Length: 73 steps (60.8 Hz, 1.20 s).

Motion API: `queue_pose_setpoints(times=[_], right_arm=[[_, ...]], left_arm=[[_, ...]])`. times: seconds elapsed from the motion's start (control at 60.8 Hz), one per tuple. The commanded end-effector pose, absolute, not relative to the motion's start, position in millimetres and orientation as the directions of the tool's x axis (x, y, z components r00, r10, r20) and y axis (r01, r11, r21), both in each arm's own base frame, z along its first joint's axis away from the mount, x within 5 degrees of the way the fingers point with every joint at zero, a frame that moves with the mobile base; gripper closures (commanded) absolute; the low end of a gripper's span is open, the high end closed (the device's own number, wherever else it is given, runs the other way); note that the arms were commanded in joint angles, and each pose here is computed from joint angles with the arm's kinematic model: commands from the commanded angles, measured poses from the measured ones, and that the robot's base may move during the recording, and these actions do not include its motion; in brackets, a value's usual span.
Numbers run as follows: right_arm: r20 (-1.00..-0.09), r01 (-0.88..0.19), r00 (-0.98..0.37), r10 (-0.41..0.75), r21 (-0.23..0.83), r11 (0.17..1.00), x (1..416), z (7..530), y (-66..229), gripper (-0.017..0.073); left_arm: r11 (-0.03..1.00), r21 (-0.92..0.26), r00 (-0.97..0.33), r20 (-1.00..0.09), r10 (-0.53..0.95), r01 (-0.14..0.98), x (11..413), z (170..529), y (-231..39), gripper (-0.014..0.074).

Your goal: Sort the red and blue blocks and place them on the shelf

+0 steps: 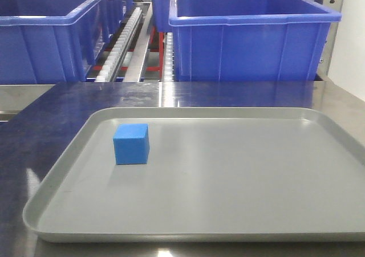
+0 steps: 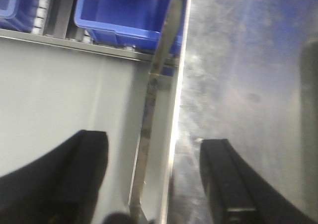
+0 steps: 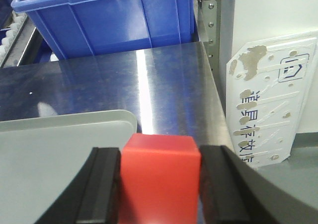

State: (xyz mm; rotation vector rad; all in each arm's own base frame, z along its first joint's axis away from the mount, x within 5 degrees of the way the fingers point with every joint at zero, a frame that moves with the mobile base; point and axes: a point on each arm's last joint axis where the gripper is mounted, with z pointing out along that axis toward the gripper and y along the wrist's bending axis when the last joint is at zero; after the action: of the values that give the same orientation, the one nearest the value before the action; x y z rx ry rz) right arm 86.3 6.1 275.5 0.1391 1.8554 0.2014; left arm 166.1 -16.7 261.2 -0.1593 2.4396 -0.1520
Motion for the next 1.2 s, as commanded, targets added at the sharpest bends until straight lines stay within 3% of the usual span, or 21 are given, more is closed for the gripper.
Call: queue_pose_setpoints(times=[0.0,0.181,0.461,0.905,1.185], right_arm=[[-0.964,-0.021,-0.181,0.196,0.203,0.979,88.0,292.1,5.2,0.0492],[-0.964,-0.021,-0.181,0.196,0.203,0.979,88.0,292.1,5.2,0.0492],[-0.964,-0.021,-0.181,0.196,0.203,0.979,88.0,292.1,5.2,0.0492],[-0.964,-0.021,-0.181,0.196,0.203,0.979,88.0,292.1,5.2,0.0492],[-0.964,-0.021,-0.181,0.196,0.203,0.979,88.0,292.1,5.2,0.0492]], left_arm=[[0.984,-0.176,-0.725,-0.675,-0.138,-0.023,175.0,283.9,-25.8,0.0107],[0.982,-0.174,-0.752,-0.656,-0.064,0.069,188.7,309.8,-46.6,0.0113],[0.965,-0.204,-0.817,-0.576,0.018,0.165,218.2,321.6,-85.5,0.0113],[0.921,-0.263,-0.834,-0.541,0.105,0.286,243.0,315.1,-162.5,0.0114],[0.904,-0.290,-0.837,-0.534,0.119,0.313,246.0,306.9,-194.9,0.0114]])
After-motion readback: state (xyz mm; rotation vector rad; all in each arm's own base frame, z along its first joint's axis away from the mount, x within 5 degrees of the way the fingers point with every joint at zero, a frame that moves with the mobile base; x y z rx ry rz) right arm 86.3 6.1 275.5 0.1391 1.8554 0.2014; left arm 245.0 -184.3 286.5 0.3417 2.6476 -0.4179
